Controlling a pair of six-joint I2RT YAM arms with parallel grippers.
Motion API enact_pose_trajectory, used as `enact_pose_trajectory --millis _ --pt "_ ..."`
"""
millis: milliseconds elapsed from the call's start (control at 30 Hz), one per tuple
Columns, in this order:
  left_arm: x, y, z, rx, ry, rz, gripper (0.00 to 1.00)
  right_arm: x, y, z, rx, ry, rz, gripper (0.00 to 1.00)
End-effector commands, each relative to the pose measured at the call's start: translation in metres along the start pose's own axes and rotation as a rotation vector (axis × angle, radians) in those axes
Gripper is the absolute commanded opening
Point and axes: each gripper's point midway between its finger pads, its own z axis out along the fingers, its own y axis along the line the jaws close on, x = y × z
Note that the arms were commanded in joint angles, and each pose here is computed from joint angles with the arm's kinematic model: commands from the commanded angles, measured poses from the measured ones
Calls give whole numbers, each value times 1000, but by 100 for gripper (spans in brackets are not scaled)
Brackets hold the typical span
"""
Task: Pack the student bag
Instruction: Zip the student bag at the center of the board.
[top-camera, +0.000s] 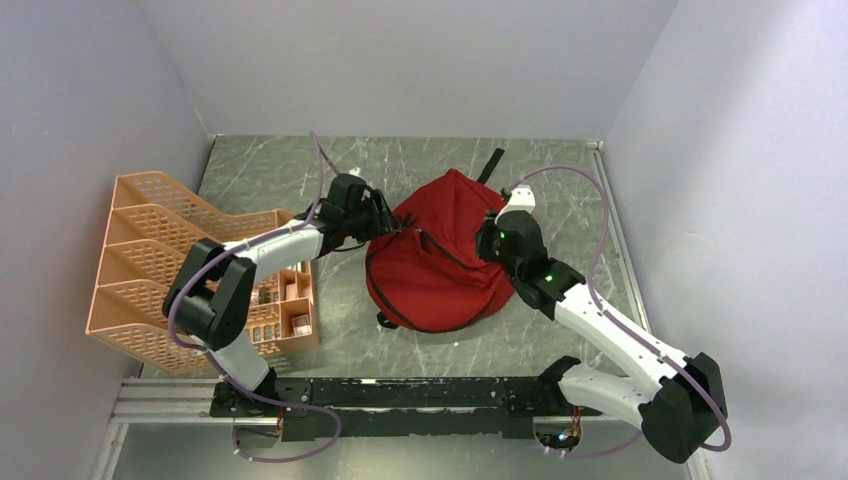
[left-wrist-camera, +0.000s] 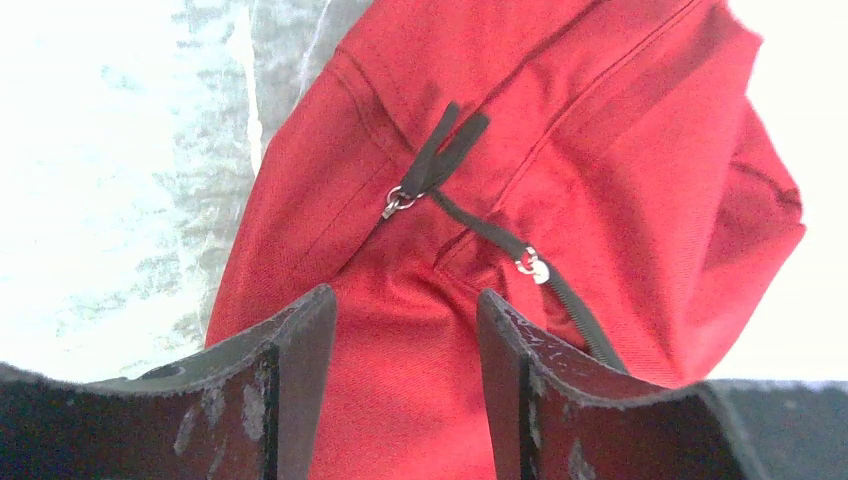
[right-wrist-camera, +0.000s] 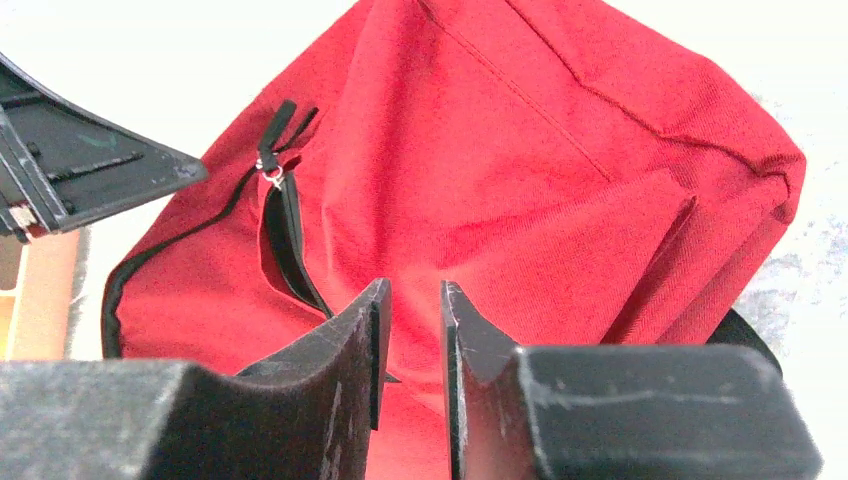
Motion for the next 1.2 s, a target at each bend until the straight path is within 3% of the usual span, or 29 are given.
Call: enact_pose_trajectory --millis 0,133,467,1167 --pt "-32 -26 -19 88 -49 -72 59 4 4 -1 -19 26 -4 28" --pt "-46 -42 -21 131 -75 -179 61 14 17 2 -109 24 3 29" --pt "-45 -60 6 211 -34 -485 59 32 11 5 -92 71 -10 28" --pt "-24 -55 49 209 47 -587 56 37 6 3 -78 75 -15 27"
